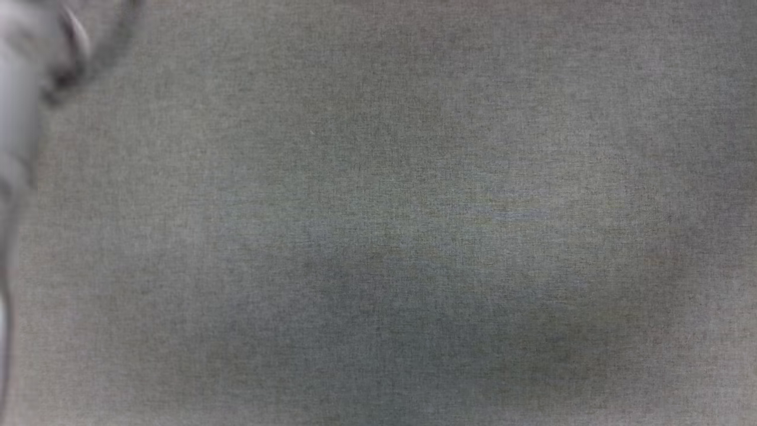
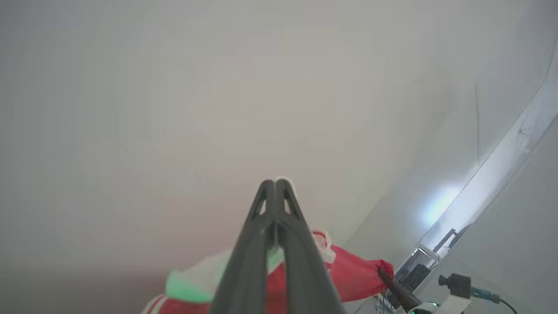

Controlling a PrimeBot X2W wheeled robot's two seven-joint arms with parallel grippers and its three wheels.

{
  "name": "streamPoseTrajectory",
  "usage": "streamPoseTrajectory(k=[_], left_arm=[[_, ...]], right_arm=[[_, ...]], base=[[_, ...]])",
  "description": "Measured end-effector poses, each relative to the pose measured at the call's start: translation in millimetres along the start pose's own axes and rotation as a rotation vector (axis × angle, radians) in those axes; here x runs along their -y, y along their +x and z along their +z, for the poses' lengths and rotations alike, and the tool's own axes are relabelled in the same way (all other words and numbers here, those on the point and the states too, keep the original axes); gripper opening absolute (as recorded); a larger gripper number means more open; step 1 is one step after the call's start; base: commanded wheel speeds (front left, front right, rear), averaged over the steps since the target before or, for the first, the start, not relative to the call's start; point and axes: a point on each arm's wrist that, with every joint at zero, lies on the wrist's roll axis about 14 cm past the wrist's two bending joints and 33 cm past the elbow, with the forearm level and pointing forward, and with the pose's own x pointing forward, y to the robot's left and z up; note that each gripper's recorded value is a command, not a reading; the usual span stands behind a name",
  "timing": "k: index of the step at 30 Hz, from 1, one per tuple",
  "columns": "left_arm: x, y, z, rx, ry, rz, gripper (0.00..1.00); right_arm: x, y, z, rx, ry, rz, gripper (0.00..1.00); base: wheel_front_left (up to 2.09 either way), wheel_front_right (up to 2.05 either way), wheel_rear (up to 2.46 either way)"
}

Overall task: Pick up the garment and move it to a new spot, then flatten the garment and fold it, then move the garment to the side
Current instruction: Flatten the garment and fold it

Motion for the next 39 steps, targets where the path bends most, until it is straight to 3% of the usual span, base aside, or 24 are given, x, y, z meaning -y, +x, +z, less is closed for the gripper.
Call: streamPoseTrajectory(k=[8, 12, 15, 26, 39], left_arm=[[-24, -97, -98, -0.245, -0.123, 0.079, 0.0], [-19, -154, -132, -0.349, -0.177, 0.11, 0.0], [-8, -192, -149, -0.416, -0.212, 0.119, 0.0], [37, -270, -151, -0.501, -0.264, 0.109, 0.0], [57, -331, -139, -0.548, -0.268, 0.15, 0.0]], right_arm=[[-33, -56, -101, -0.211, 0.027, 0.138, 0.0], [-36, -113, -154, -0.378, 0.028, 0.203, 0.0], [-32, -152, -174, -0.469, 0.058, 0.224, 0.0], [-27, -257, -169, -0.594, 0.158, 0.235, 0.0], [-22, -335, -142, -0.665, 0.207, 0.136, 0.0]], base=[[0.0, 0.0, 0.0], [0.0, 0.0, 0.0], [0.0, 0.0, 0.0], [0.0, 0.0, 0.0], [0.0, 0.0, 0.0]])
